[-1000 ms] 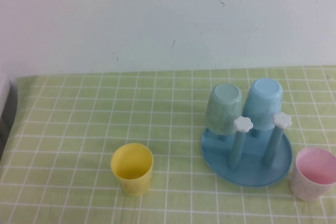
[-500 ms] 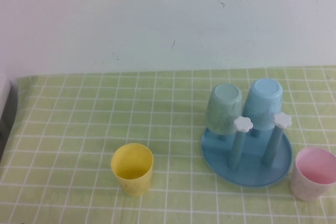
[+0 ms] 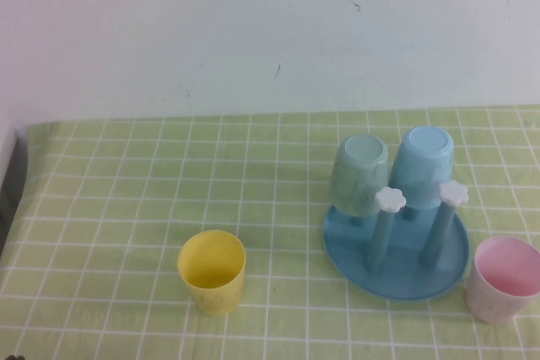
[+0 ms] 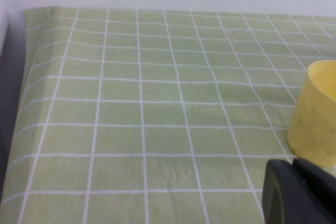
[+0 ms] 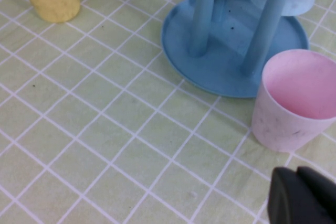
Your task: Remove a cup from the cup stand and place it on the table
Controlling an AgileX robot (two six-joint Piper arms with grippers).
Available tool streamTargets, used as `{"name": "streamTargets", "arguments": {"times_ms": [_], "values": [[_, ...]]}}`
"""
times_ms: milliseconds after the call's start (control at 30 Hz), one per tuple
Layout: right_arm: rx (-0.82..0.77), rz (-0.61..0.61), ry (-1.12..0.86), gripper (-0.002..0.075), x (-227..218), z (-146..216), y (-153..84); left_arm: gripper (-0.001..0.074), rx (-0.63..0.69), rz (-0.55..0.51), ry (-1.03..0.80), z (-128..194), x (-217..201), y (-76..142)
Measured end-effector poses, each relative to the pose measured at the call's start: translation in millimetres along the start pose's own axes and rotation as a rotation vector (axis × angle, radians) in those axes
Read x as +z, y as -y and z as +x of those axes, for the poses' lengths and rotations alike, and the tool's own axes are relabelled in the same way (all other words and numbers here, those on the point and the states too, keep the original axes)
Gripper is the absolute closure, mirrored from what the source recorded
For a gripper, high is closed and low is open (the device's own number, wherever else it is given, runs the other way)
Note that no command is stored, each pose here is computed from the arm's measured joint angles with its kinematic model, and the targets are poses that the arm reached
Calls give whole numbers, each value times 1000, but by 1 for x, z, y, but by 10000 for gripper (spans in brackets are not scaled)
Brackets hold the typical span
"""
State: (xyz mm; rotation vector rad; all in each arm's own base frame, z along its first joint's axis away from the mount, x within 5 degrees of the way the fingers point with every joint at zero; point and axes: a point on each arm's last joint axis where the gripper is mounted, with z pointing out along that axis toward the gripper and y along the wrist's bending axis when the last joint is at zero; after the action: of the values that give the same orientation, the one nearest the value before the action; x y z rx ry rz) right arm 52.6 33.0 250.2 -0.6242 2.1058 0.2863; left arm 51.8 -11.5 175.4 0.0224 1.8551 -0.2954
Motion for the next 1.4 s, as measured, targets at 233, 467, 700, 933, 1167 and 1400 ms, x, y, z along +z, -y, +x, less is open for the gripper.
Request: {"name": "streamTargets", "arguments": {"times_ms": [233,467,700,933,1167,1400], "values": [[0,0,0,728,0,0,0,737,2,-16,0,0,0,0],[0,0,0,728,0,0,0,737,66,-61,7,0,0,-2],[0,0,0,728,0,0,0,737,69,-61,7,0,0,-2],[0,0,0,728,0,0,0,737,56,-87,12,0,0,-4],[0,0,0,728,0,0,0,737,50,-110,15,-1,0,-5],[0,0,0,728,0,0,0,737,50,-110,15,-1,0,-5]]}}
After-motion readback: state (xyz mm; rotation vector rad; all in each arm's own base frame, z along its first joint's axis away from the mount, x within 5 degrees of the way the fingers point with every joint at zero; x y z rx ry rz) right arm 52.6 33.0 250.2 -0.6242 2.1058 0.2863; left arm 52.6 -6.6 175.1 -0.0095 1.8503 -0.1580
